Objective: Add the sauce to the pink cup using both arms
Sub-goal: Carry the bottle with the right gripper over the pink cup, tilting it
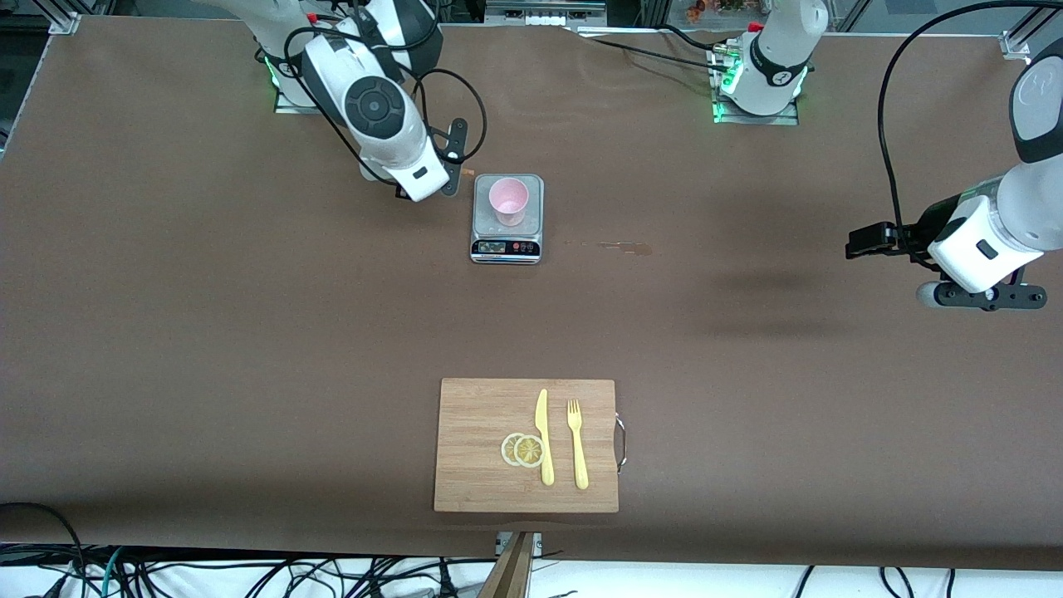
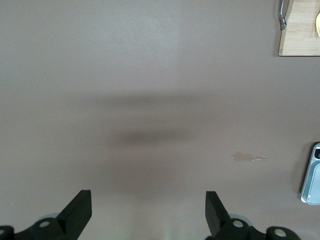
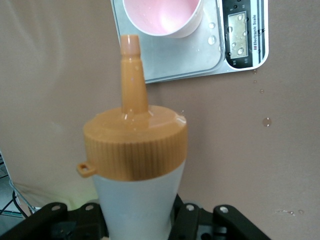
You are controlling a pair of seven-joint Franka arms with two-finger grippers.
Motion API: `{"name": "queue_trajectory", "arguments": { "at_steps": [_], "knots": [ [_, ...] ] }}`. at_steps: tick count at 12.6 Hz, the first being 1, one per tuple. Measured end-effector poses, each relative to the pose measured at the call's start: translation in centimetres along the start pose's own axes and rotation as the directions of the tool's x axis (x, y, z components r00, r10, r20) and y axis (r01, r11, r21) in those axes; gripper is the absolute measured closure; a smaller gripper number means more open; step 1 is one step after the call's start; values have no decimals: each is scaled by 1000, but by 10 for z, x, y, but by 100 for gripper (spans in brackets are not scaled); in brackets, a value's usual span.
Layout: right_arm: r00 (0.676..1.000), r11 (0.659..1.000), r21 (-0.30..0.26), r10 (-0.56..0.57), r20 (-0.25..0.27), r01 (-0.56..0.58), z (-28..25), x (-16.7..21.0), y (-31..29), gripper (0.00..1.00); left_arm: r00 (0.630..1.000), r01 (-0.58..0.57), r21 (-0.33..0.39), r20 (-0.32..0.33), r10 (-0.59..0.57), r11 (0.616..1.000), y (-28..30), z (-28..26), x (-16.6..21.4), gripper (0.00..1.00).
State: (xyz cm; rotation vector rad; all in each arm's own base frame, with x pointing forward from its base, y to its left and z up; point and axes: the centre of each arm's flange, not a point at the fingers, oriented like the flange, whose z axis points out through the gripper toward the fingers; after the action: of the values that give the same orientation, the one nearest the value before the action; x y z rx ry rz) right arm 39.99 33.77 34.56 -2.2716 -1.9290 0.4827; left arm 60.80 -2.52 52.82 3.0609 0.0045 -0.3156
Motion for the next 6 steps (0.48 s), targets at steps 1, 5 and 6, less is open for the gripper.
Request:
{"name": "queue_trajectory", "arguments": {
  "at_steps": [1,5,6],
  "knots": [
    [1000,1000,-14,14,18,-13,2,3,-3,67,1000,0,0,0,0,1000,0,0,0,0],
    [995,997,-61,54,84,-49,16,23,-25,67,1000,0,0,-1,0,1000,0,-1,0,0],
    [993,996,-76,59,98,-51,19,31,-31,67,1000,0,0,-1,0,1000,0,-1,0,0]
  ]
}}
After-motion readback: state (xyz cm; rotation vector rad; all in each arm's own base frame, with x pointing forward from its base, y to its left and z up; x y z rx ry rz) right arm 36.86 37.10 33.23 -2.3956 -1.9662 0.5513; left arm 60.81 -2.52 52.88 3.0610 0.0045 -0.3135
